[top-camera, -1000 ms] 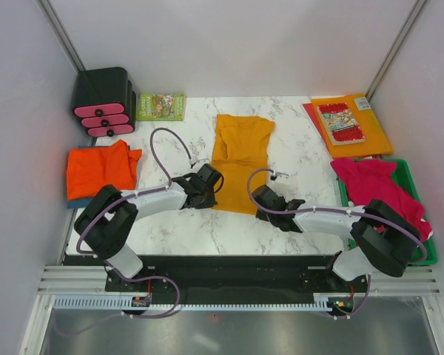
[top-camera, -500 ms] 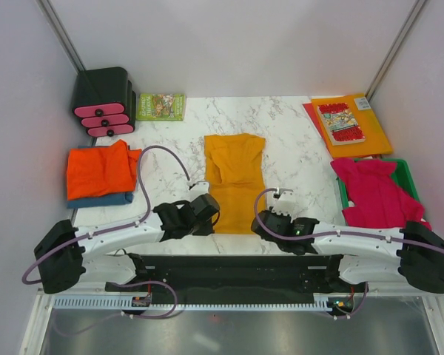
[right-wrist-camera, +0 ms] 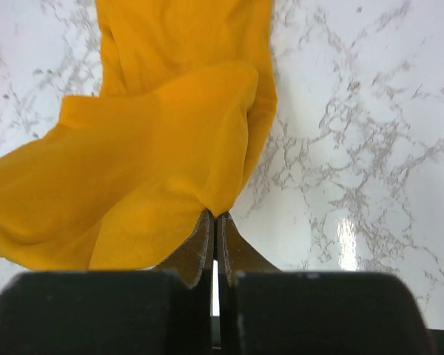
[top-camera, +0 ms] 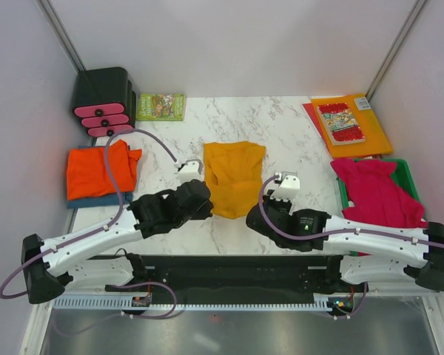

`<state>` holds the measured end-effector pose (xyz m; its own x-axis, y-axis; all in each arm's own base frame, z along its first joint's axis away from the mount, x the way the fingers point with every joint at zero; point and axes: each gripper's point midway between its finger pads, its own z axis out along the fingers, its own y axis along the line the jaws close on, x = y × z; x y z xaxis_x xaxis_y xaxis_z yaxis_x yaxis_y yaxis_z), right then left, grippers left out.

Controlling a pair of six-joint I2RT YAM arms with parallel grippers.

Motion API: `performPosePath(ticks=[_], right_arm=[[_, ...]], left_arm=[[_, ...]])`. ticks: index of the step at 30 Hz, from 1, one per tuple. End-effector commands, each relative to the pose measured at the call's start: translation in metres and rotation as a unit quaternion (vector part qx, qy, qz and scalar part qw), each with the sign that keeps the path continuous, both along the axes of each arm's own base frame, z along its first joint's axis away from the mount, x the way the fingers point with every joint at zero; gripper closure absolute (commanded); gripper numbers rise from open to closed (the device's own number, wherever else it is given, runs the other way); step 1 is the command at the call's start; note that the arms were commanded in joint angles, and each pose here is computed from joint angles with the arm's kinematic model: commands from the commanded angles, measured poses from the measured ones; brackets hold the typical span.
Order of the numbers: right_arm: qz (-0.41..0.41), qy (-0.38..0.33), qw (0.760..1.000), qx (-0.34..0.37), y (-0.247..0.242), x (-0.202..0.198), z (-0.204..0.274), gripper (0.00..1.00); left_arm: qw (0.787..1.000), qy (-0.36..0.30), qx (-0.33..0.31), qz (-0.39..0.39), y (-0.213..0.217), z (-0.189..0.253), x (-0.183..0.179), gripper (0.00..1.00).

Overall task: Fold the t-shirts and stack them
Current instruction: Fold the long partially folded tshirt into a neat square

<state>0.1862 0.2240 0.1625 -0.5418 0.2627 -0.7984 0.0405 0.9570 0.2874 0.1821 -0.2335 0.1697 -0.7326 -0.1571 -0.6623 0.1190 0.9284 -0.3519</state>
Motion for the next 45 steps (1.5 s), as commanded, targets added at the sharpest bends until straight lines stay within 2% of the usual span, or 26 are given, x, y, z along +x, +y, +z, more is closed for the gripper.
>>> performPosePath(ticks=[1,7,11,20,31,39,45], right_arm=[[-0.020,-0.064,0.998,-0.020,-0.006,0.017,0.048,1.00],[-0.037,-0.094,0.994,-0.052,-0.008,0.039,0.073,1.00],[-0.050,-0.091,0.993,-0.061,-0.010,0.069,0.070,1.00],[-0.059,-0.059,0.991,-0.109,-0.019,0.141,0.037,1.00],[-0.065,-0.035,0.990,-0.124,-0.010,0.233,0.012,1.00],[-0.070,0.001,0.989,-0.127,-0.013,0.281,-0.032,1.00],[-0.078,0.015,0.989,-0.127,-0.020,0.307,-0.056,1.00]], left_arm=[[0.998,-0.069,0.001,0.016,0.008,0.046,0.018,0.98],[0.992,-0.122,0.028,0.030,0.006,0.077,0.041,0.98],[0.988,-0.140,0.043,0.040,0.002,0.088,0.064,0.98],[0.990,-0.109,0.062,0.058,0.000,0.058,0.124,0.98],[0.991,-0.075,0.075,0.086,-0.001,0.029,0.208,0.98],[0.991,-0.025,0.093,0.093,-0.001,-0.021,0.261,0.98],[0.991,-0.010,0.092,0.096,0.000,-0.038,0.287,0.98]])
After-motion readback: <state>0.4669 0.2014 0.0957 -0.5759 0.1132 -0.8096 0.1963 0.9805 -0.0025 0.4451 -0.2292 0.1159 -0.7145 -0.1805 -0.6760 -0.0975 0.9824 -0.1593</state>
